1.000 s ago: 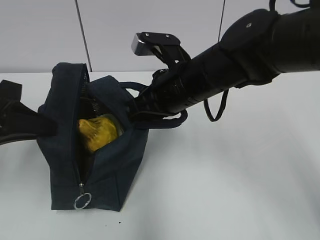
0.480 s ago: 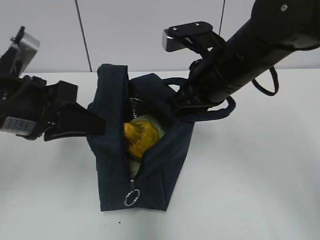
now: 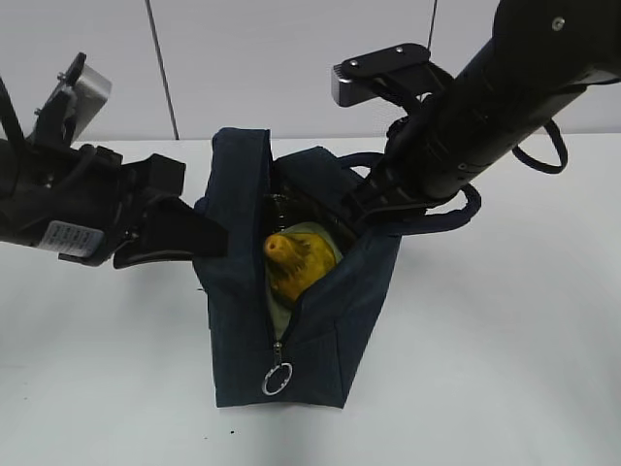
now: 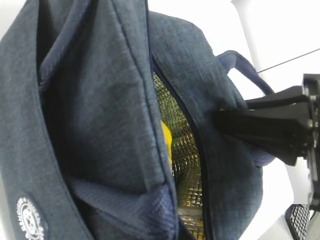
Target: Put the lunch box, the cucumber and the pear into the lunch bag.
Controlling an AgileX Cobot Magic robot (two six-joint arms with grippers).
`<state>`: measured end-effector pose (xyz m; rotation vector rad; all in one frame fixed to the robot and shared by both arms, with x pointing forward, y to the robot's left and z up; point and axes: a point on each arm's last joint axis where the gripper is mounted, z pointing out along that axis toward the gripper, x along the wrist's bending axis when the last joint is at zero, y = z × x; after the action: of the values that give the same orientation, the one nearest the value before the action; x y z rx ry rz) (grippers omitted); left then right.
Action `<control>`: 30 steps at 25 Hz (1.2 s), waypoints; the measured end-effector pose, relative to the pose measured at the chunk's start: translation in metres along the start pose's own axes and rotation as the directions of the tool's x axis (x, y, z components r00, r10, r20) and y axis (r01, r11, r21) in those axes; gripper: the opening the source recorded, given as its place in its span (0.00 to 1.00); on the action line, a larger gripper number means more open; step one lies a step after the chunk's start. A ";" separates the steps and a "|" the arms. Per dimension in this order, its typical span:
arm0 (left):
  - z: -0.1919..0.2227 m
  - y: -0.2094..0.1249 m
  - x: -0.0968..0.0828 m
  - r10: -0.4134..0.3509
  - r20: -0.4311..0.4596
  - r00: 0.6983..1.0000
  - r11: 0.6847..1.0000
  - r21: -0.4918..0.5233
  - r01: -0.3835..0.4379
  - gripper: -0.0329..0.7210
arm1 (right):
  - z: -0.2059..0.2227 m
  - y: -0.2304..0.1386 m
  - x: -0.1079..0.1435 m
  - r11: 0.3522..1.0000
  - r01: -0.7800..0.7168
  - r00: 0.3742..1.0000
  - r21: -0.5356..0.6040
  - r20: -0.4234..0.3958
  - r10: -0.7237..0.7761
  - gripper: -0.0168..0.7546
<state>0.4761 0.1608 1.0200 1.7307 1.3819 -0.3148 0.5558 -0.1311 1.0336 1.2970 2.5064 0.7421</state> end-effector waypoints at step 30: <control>0.012 0.003 0.011 -0.053 -0.027 0.998 0.999 -0.008 0.053 0.02 | -0.093 0.001 0.016 0.978 0.029 0.999 -0.204 -0.036 -0.038 0.54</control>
<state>0.4857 0.1592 1.0072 1.7004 1.4488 -0.3154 0.5084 -0.1484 1.1137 1.1777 2.4006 0.9964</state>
